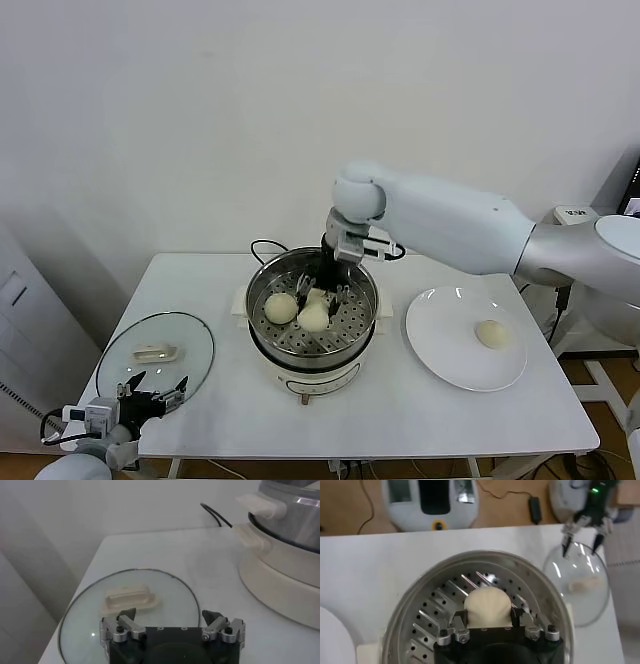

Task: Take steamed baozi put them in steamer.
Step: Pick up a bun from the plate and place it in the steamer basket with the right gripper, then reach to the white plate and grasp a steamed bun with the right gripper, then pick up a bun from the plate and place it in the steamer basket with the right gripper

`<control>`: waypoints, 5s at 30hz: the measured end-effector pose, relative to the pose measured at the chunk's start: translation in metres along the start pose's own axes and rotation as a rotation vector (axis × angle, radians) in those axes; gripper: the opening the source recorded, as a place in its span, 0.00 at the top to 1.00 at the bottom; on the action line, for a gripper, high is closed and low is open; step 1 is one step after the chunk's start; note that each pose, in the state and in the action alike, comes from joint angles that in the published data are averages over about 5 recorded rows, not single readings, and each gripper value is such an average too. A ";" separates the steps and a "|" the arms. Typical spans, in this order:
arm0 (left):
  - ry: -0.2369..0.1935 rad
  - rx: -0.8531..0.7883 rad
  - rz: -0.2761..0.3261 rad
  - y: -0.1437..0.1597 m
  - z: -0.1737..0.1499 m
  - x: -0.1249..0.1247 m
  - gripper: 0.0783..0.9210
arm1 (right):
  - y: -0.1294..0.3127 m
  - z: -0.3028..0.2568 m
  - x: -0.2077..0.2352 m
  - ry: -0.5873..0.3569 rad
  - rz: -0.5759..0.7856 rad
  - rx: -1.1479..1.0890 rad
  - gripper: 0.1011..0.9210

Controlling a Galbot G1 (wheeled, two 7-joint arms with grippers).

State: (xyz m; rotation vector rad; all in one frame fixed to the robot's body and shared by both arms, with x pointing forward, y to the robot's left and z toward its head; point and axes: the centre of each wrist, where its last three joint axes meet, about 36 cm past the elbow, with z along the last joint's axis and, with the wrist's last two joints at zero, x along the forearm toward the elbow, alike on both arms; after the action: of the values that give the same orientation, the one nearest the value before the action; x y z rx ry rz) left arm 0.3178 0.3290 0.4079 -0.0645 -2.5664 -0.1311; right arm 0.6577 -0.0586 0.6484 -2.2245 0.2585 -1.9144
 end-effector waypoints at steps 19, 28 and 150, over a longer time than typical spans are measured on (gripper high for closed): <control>0.003 0.002 -0.002 0.001 0.002 -0.001 0.12 | -0.018 -0.004 -0.046 -0.012 -0.069 0.116 0.34; 0.004 0.003 -0.003 0.002 0.003 -0.001 0.12 | -0.018 -0.002 -0.041 0.005 -0.062 0.120 0.12; 0.010 -0.004 0.004 -0.006 0.002 0.004 0.12 | 0.406 0.030 0.054 0.356 0.175 -1.407 0.52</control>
State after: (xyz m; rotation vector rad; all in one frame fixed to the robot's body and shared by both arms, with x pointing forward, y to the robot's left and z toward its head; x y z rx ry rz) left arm 0.3136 0.3236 0.4081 -0.0708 -2.5562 -0.1342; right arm 0.6930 -0.4631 0.5900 -2.1458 2.3425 -2.2715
